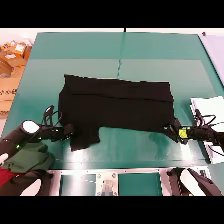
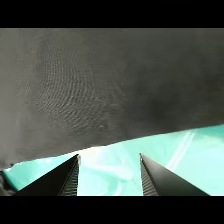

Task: Fold the shirts.

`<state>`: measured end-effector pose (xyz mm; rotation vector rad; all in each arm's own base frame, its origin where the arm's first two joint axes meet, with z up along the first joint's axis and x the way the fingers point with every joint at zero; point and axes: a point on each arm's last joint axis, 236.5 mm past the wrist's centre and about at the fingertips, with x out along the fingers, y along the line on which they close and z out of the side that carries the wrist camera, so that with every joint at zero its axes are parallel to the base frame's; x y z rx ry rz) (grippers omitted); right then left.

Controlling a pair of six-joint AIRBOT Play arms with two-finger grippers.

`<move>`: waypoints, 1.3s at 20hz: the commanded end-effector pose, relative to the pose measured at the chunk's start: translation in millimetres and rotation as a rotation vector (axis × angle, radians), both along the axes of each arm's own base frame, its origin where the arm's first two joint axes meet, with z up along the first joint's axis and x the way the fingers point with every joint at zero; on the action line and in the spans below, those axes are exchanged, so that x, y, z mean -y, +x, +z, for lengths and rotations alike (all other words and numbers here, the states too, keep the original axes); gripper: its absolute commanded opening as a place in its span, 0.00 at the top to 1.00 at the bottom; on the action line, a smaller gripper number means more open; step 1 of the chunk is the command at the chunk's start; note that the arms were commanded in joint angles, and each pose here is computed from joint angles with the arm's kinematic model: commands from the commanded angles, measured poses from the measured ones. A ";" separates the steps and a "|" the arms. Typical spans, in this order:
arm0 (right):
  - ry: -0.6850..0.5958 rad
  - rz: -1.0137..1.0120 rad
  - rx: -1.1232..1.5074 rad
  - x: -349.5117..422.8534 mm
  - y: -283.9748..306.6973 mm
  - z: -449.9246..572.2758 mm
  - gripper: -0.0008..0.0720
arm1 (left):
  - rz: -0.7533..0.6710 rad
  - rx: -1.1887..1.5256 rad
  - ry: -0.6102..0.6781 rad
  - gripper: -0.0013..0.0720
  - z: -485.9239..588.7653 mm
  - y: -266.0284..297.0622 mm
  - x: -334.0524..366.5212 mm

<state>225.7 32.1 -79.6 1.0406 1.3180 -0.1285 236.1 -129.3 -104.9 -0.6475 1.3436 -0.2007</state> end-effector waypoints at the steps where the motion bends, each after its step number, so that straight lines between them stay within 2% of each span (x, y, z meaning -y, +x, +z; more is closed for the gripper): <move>1: -0.018 -0.035 -0.036 6.1 -3.6 -4.5 0.39 | -0.062 0.026 -0.028 0.96 11.7 1.7 10.7; 7: -0.065 -0.095 -0.049 20.7 0.9 -17.2 0.39 | -0.238 -0.024 -0.067 0.96 39.8 -16.0 25.3; 11: -0.058 -0.122 -0.113 24.3 -2.4 -41.1 0.39 | -0.287 -0.071 -0.098 0.96 47.0 -30.7 31.0; 14: -0.073 -0.208 -0.075 36.8 16.5 -48.9 0.39 | -0.299 -0.086 -0.106 0.96 47.9 -35.4 32.1; 16: -0.107 -0.253 -0.037 48.6 27.5 -50.1 0.47 | -0.308 -0.095 -0.111 0.96 48.6 -38.4 33.0; 17: -0.117 -0.260 -0.028 51.6 29.6 -50.2 0.54 | -0.319 -0.095 -0.116 0.96 49.5 -40.0 34.0; 18: -0.119 -0.260 -0.026 52.1 29.9 -50.2 0.72 | -0.324 -0.094 -0.118 0.96 49.8 -40.6 34.4; 19: -0.125 -0.237 -0.019 51.3 29.5 -49.8 0.97 | -0.324 -0.092 -0.118 0.96 49.9 -40.1 34.4; 26: -0.151 0.028 -0.077 41.0 4.3 -23.1 0.97 | -0.424 -0.069 -0.154 0.96 98.3 -38.8 42.5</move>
